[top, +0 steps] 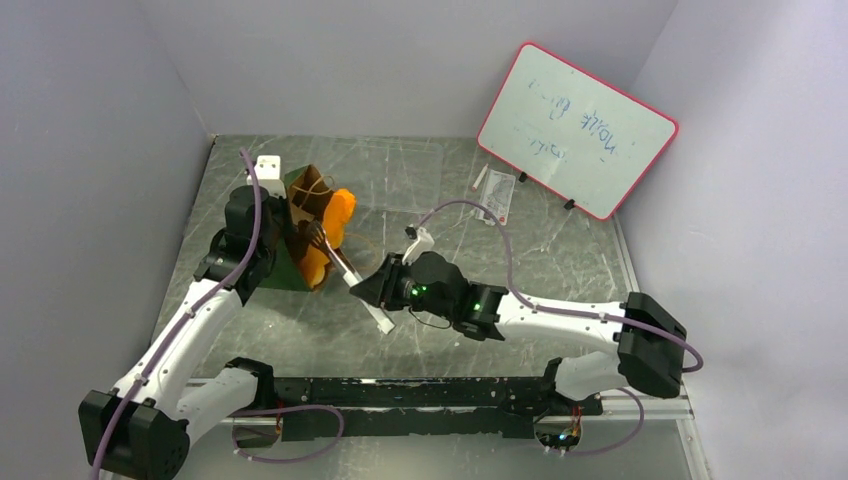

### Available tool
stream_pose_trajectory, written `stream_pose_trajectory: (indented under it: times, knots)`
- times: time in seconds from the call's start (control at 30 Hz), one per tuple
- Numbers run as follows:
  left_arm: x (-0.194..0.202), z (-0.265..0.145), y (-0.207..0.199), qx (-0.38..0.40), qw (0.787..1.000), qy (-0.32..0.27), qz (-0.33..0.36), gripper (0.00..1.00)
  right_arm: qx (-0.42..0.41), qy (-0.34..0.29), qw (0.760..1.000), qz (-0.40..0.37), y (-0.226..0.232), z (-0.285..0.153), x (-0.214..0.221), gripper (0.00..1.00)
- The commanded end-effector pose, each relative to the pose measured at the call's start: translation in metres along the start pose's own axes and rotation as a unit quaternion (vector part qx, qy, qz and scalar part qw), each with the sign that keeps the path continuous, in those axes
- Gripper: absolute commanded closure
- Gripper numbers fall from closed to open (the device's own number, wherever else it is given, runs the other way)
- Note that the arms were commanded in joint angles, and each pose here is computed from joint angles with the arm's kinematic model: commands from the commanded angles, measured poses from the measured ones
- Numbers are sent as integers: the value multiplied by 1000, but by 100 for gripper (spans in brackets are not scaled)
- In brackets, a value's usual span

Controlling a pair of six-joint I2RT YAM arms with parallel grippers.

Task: Take the fake bread out of the paper bag
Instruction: Take out the fake bread from the paper bag, then move the container to the center of the board.

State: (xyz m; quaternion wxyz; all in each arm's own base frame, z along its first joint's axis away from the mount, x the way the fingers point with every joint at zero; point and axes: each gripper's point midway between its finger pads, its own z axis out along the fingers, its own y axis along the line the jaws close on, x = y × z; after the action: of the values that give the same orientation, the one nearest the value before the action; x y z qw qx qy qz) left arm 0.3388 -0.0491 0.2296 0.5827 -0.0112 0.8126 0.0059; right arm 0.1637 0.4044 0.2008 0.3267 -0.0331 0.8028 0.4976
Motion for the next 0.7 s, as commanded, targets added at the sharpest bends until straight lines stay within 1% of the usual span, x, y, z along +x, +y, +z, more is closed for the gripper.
stream_pose_trajectory:
  times: [0.0,0.33,0.6,0.67]
  knots:
    - [-1,-1,11,-13,1000,-7,-14,93,-4,-47,999,-10,20,-14,-27,100]
    - [12,-3,17,-17,1000,3,-23,93,24,-108,993,-30,31,-44,-68,100]
    - [16,-7,18,-15,999,3,-35,93,52,-142,987,-44,32,-49,-99,100]
    - [16,-8,19,-17,999,2,-39,93,55,-158,985,-48,41,-50,-116,100]
